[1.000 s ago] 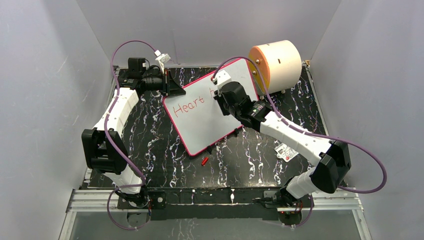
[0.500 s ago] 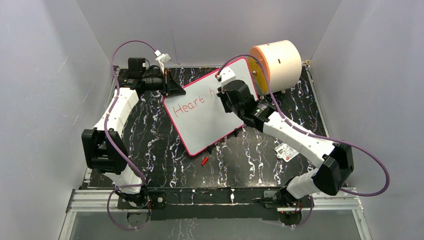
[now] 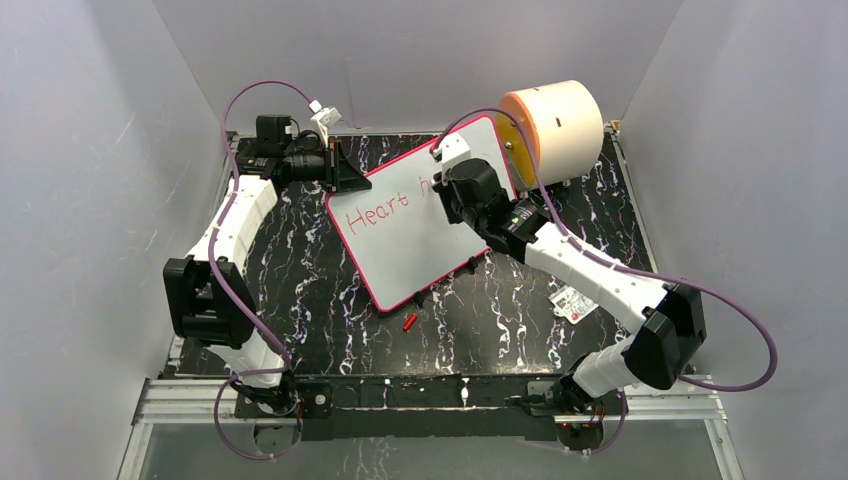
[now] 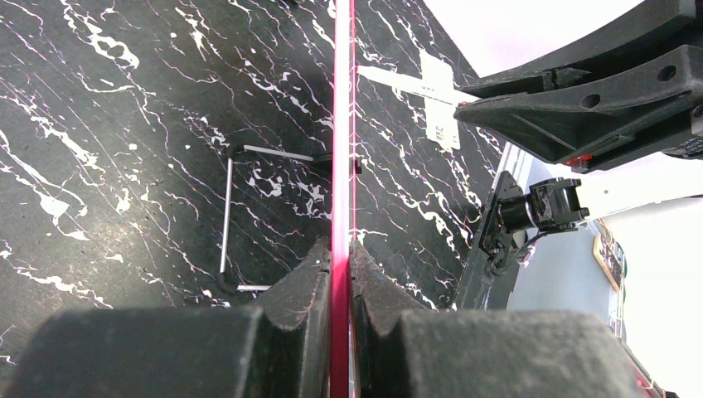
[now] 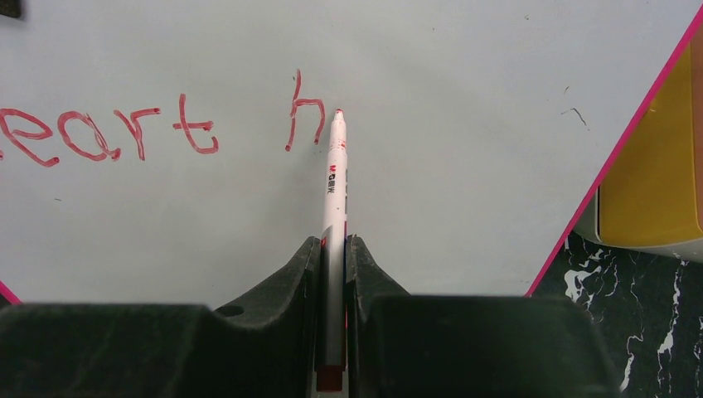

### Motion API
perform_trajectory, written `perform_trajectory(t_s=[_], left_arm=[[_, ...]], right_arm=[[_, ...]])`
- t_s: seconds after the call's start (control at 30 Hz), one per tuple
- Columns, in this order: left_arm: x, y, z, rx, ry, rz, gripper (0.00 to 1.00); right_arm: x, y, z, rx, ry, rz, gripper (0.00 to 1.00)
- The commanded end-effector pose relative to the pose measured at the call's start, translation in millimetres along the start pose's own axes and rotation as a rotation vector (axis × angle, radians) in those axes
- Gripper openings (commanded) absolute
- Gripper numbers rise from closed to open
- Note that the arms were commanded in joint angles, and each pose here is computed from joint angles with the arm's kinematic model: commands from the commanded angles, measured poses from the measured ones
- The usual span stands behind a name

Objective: Write a sentence on the whiteboard

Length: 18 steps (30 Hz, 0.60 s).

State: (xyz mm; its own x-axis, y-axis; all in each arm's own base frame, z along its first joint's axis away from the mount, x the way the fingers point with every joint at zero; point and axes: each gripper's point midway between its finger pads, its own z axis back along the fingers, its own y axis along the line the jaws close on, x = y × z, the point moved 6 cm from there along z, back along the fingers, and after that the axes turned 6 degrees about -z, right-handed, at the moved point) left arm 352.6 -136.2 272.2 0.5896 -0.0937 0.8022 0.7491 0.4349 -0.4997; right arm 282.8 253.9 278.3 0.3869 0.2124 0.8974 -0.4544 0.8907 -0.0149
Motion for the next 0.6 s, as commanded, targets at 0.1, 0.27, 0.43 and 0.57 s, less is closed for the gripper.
perform_trajectory(t_s=[0.1,0.27,0.43,0.57], left_arm=[[-14.6,-7.8,-1.3,-0.024,0.045,0.053,0.00],[-14.7,-8.0,-1.3,-0.026,0.045,0.051,0.00],[-15.1,-7.7,-1.5,-0.026,0.046,0.054,0.00],[-15.3,-7.2,-1.7,-0.025,0.047,0.055,0.00]], right_arm=[[12.6,1.8,-7.2,0.015,-0.050,-0.026,0.00],[10.2,3.3,-6.8,0.033,-0.033,-0.024,0.00],[7.0,4.1,-3.8,0.048,-0.008,-0.019,0.00],[3.6,3.7,-2.1,0.050,0.012,-0.013,0.00]])
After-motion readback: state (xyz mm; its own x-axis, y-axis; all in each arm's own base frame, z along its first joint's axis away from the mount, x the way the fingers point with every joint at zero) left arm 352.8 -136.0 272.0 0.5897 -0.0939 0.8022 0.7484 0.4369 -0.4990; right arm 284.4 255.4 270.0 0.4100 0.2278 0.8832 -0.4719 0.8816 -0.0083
